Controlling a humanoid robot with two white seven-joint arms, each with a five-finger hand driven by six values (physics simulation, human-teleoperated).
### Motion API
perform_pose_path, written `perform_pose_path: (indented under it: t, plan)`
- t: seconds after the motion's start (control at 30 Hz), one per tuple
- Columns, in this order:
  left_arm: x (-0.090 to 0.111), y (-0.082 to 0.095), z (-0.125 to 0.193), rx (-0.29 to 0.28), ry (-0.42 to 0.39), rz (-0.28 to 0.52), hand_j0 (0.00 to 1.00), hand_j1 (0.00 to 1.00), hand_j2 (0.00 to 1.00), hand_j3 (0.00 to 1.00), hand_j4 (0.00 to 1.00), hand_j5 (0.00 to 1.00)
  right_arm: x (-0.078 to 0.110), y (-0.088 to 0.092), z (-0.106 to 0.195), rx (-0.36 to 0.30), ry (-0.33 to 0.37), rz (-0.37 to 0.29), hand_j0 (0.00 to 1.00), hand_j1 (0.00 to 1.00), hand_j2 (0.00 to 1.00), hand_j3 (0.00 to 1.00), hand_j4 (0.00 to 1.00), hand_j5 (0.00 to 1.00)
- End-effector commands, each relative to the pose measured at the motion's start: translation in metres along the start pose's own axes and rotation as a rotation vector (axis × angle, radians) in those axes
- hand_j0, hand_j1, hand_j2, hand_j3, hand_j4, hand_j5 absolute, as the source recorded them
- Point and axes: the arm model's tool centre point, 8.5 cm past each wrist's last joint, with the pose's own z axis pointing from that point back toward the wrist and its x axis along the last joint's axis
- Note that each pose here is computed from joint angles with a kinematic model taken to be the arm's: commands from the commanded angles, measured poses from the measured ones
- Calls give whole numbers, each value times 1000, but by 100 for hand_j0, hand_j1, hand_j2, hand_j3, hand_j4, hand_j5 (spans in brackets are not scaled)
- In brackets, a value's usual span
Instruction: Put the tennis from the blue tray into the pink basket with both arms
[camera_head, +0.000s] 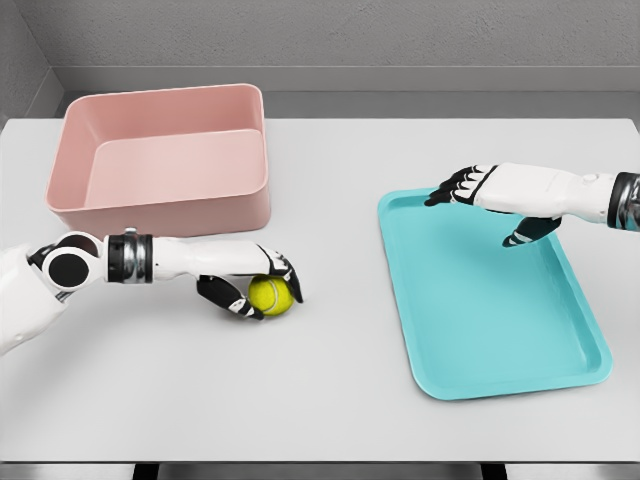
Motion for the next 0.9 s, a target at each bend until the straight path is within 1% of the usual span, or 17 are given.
perform_pose_path:
  t: [0.0,0.27,0.5,0.67,0.87]
  plan:
    - [0,1,1,5,0,6,51,51,51,51,51,51,-1,0,1,-3,3,-7,100,100,100,100,100,100]
    - [3,3,0,11,-11,0,51,51,51,51,51,51,-3,1,1,-2,7,-11,100,100,100,100,100,100]
    - [7,10,-1,18,-20,-13,51,51,51,51,51,51,-3,1,1,-2,7,-11,100,100,100,100,100,100]
    - [14,21,-2,24,-34,-40,51,51,51,51,51,51,-3,1,1,-2,7,-11,100,100,100,100,100,100]
    - [17,34,0,32,-33,-68,51,51,51,51,51,51,-4,1,2,-1,12,-14,100,100,100,100,100,100]
